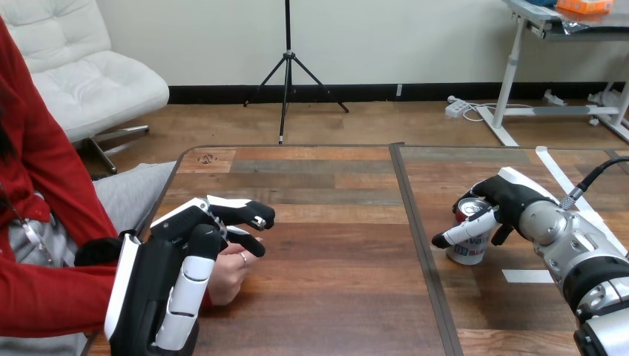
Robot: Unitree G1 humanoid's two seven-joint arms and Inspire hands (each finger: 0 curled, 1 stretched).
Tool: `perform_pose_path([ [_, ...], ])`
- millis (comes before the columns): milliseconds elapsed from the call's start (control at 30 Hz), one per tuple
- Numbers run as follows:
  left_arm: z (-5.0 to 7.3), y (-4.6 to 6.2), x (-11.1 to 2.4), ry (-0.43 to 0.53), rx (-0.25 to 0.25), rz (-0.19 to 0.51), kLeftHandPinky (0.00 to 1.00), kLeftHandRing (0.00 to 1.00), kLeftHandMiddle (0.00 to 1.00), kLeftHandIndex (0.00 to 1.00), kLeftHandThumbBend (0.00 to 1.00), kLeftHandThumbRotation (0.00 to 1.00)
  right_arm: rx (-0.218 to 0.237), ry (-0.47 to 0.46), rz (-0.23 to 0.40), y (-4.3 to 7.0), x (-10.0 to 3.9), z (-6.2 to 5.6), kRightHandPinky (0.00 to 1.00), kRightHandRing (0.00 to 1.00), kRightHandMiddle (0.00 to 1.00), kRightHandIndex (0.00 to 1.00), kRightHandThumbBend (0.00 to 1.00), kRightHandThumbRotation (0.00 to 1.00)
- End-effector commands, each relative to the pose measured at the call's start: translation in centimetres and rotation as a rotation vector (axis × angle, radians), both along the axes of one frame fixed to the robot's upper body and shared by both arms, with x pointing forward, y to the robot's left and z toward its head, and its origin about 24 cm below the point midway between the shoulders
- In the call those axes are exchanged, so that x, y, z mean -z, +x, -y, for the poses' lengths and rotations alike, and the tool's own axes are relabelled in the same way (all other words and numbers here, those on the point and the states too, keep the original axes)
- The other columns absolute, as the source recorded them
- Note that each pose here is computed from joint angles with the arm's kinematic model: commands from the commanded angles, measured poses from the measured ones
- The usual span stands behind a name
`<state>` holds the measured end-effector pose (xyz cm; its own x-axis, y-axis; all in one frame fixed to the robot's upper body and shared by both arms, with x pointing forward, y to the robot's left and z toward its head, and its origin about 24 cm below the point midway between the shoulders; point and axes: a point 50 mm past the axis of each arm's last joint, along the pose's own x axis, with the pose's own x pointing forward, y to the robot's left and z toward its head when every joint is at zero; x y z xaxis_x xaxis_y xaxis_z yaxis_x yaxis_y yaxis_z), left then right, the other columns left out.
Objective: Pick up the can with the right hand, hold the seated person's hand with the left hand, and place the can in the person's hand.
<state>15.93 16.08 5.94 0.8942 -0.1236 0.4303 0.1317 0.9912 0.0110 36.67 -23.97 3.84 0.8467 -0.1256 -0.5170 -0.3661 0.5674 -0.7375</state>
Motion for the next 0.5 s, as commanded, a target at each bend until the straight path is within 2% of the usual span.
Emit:
perform_pose_path([
  [0, 0.18, 1.02, -0.91, -0.017, -0.004, 0.071, 0.44, 0.61, 0.60, 0.49, 0.56, 0.89, 0.005, -0.004, 0.097, 1.36, -3.10, 0.77, 0.49, 0.58, 0.63, 0.68, 1.00, 0.18],
  [467, 0.18, 1.05, -0.99, -0.011, 0.002, 0.067, 0.44, 0.60, 0.61, 0.49, 0.57, 0.89, 0.012, -0.007, 0.102, 1.34, -3.28, 1.10, 0.44, 0.54, 0.60, 0.67, 1.00, 0.17],
])
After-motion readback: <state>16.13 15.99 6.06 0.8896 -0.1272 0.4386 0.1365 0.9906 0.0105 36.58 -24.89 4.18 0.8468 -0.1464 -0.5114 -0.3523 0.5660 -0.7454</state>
